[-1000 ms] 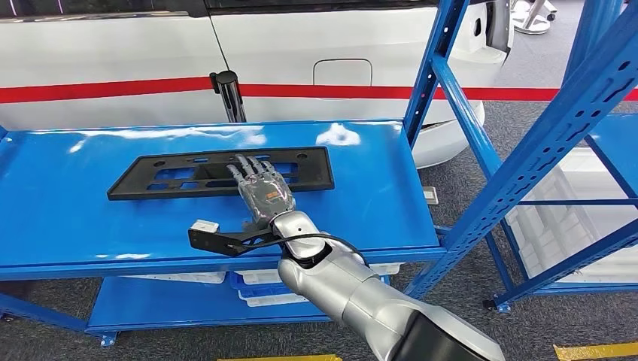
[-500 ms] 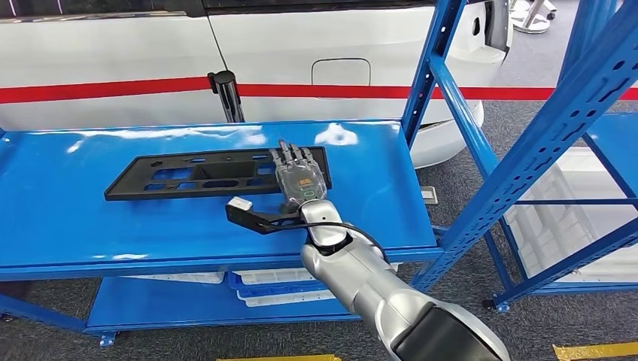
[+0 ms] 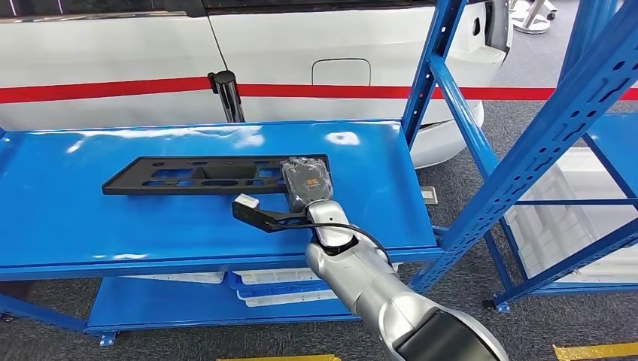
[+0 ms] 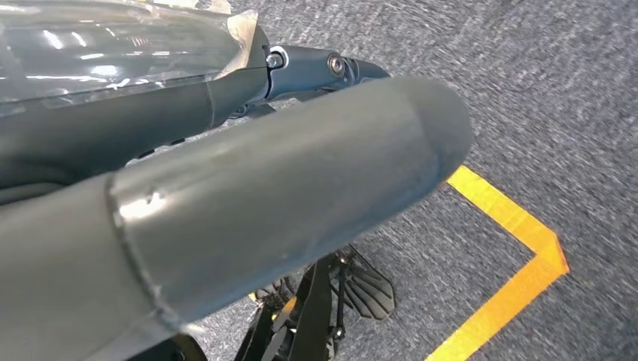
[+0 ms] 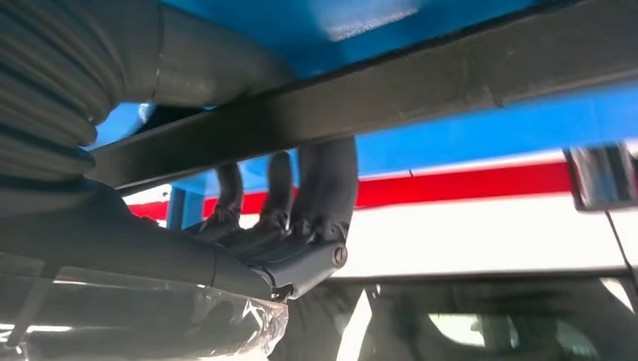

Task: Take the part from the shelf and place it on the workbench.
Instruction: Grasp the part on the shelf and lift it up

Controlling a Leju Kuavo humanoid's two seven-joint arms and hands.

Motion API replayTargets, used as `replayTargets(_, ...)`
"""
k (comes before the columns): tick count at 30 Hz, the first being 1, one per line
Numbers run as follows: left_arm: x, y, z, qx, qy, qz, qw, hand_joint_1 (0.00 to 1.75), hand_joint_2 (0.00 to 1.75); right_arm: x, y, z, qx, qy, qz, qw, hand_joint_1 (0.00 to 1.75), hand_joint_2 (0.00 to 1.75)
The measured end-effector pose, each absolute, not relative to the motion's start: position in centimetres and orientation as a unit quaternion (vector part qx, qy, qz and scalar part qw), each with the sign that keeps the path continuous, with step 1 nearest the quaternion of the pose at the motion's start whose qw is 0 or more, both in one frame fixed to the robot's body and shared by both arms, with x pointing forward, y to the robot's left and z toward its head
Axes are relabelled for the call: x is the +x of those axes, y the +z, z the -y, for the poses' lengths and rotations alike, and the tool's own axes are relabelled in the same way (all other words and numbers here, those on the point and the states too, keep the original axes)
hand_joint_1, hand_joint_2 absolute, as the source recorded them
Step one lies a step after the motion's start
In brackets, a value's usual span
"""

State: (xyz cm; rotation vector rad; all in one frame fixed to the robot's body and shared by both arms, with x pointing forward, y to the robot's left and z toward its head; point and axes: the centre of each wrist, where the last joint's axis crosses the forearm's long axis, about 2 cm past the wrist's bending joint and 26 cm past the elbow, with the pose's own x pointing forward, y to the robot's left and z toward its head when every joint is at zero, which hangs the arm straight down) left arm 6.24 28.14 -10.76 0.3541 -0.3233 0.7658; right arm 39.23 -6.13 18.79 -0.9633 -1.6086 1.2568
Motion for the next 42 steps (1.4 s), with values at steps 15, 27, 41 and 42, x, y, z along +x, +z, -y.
replayTargets(15, 6.5, -10.7, -28.1, 0.176, 0.327, 0.257, 0.892, 0.00, 0.00, 39.2, 19.2, 6.7, -0.361, 0.481, 0.676, 0.426, 1.75, 1.75)
replayTargets(27, 7.9, -10.6, -28.0, 0.100, 0.338, 0.341, 0.872, 0.00, 0.00, 36.1, 25.0, 6.3, -0.187, 0.340, 0.838, 0.384, 1.75, 1.75)
replayTargets(41, 7.9, -10.6, -28.0, 0.097, 0.336, 0.344, 0.871, 0.00, 0.00, 31.3, 35.0, 12.3, -0.119, 0.139, 0.955, 0.232, 1.75, 1.75)
replayTargets(42, 7.9, -10.6, -28.0, 0.092, 0.337, 0.342, 0.872, 0.00, 0.00, 31.1, 35.1, 12.6, -0.101, 0.129, 0.958, 0.234, 1.75, 1.75)
